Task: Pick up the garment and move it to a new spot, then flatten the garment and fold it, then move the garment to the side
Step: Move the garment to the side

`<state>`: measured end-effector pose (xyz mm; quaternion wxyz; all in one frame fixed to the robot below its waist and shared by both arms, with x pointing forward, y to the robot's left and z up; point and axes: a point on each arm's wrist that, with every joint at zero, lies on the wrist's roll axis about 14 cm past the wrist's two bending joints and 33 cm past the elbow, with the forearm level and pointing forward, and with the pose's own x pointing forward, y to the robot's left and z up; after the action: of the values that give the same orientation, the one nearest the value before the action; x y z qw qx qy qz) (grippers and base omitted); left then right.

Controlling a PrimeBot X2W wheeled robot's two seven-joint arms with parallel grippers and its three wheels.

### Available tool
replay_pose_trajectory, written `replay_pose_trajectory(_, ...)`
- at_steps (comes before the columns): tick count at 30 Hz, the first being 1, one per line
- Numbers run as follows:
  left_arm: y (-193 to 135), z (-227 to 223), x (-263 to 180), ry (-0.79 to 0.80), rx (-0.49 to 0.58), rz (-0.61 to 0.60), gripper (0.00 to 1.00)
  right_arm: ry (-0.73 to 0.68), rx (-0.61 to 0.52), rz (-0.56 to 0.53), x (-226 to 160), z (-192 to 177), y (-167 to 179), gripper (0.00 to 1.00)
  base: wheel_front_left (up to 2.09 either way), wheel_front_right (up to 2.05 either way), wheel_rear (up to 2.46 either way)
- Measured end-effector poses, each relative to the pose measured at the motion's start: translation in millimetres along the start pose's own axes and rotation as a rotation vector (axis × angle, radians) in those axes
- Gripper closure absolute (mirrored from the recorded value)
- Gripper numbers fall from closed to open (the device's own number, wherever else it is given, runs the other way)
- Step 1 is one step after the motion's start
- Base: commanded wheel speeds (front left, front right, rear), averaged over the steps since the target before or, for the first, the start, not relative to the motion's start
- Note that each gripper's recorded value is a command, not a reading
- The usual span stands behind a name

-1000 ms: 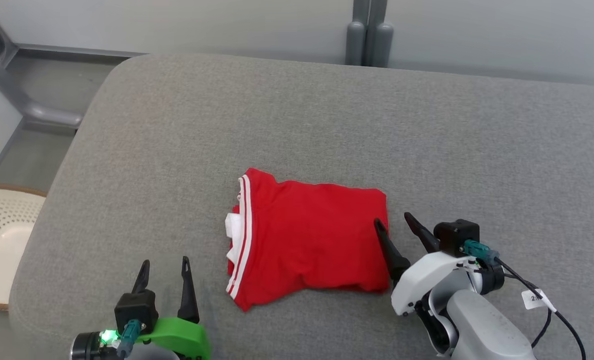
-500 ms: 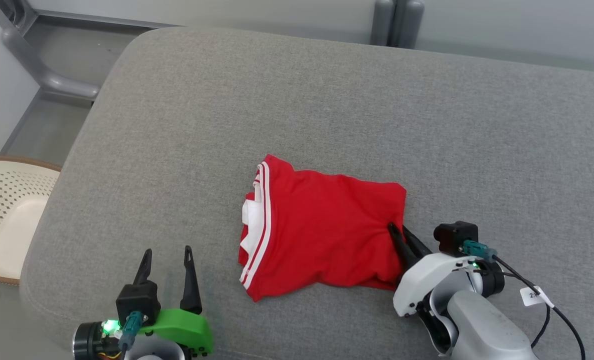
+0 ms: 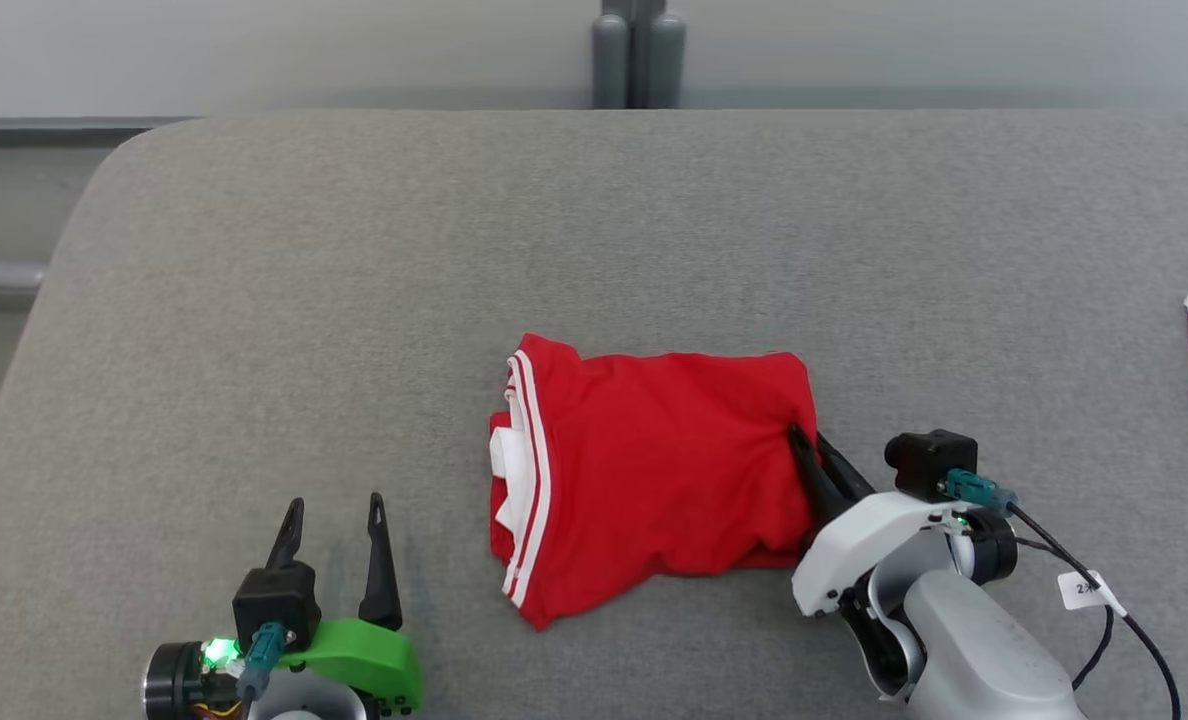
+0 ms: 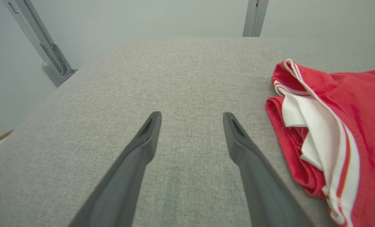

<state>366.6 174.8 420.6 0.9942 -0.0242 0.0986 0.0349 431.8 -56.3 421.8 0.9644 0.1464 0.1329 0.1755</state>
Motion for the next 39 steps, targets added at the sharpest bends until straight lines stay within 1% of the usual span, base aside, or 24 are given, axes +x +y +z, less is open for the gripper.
replay_pose_trajectory(1, -13, 0, 6, -0.001, 0.010, -0.042, 0.00, -0.011, 0.007, -0.036, -10, 2, -12, 1.00, 0.00, 0.00, 0.00)
replay_pose_trajectory(11, -101, 3, 24, -0.004, 0.034, -0.303, 0.00, -0.070, 0.037, -0.256, -77, 11, -75, 1.00, 0.00, 0.00, 0.00)
replay_pose_trajectory(15, -137, 6, 25, -0.014, 0.040, -0.402, 0.00, -0.098, 0.050, -0.338, -105, 13, -95, 1.00, 0.00, 0.00, 0.00)
replay_pose_trajectory(28, -236, 9, 18, -0.030, 0.076, -0.694, 0.00, -0.229, 0.078, -0.567, -182, 36, -145, 1.00, 0.00, 0.00, 0.00)
replay_pose_trajectory(30, -245, 7, 19, -0.028, 0.077, -0.722, 0.00, -0.230, 0.082, -0.584, -186, 35, -149, 1.00, 0.00, 0.00, 0.00)
replay_pose_trajectory(34, -252, -5, 20, 0.003, 0.073, -0.744, 0.00, -0.209, 0.070, -0.602, -186, 31, -154, 1.00, 0.00, 0.00, 0.00)
replay_pose_trajectory(39, -250, -11, 25, 0.013, 0.072, -0.737, 0.00, -0.212, 0.006, -0.589, -172, 49, -160, 1.00, 0.00, 0.00, 0.00)
